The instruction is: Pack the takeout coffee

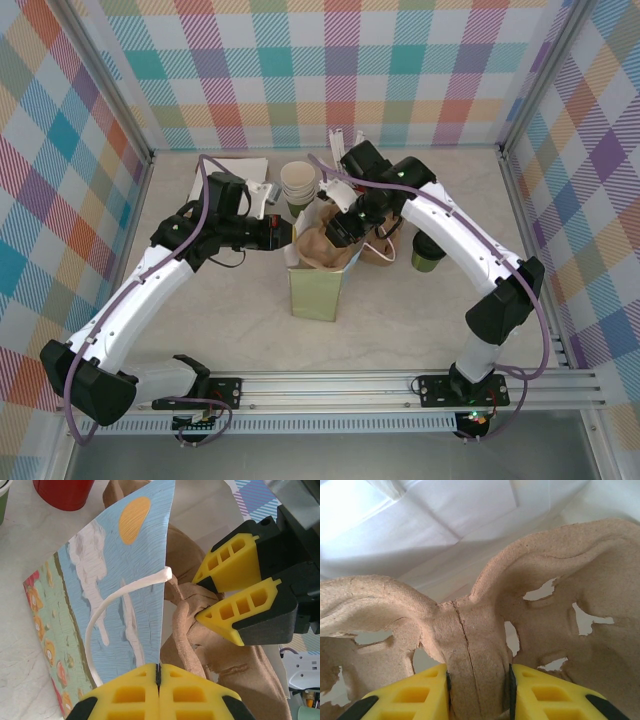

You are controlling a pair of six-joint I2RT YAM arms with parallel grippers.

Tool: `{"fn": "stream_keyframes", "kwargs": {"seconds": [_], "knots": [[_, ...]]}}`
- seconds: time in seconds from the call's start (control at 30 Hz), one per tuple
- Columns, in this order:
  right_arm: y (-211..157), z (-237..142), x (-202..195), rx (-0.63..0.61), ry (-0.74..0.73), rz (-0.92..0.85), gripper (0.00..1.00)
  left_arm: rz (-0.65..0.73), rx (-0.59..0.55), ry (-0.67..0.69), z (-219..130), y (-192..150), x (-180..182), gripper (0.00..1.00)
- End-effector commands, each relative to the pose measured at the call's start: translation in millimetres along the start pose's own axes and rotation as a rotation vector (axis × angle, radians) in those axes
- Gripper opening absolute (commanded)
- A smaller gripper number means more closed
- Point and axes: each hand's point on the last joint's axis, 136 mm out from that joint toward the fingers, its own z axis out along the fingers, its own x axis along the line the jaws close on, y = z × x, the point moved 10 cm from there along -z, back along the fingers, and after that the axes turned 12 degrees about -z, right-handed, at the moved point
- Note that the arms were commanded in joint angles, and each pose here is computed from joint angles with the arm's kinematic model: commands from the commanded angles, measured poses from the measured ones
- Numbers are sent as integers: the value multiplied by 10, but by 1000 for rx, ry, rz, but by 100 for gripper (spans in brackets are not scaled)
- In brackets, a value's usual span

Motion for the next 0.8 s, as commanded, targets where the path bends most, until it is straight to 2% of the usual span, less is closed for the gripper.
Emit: {"fn": "stream_keyframes", "kwargs": {"seconds": [0.0, 0.13, 0.57, 0.77], "knots": [[56, -89, -5, -18, -37, 13, 32, -10, 25, -15, 16, -38, -15, 0], [84, -130, -17, -37, -51, 19, 32, -11, 33, -13, -11, -87, 1, 0], [55, -101, -113, 25, -123, 31, 32, -14, 59, -30, -47, -167, -31, 0], [22, -14, -109, 70, -98, 17, 31, -19, 32, -10, -43, -106, -54, 5]]}}
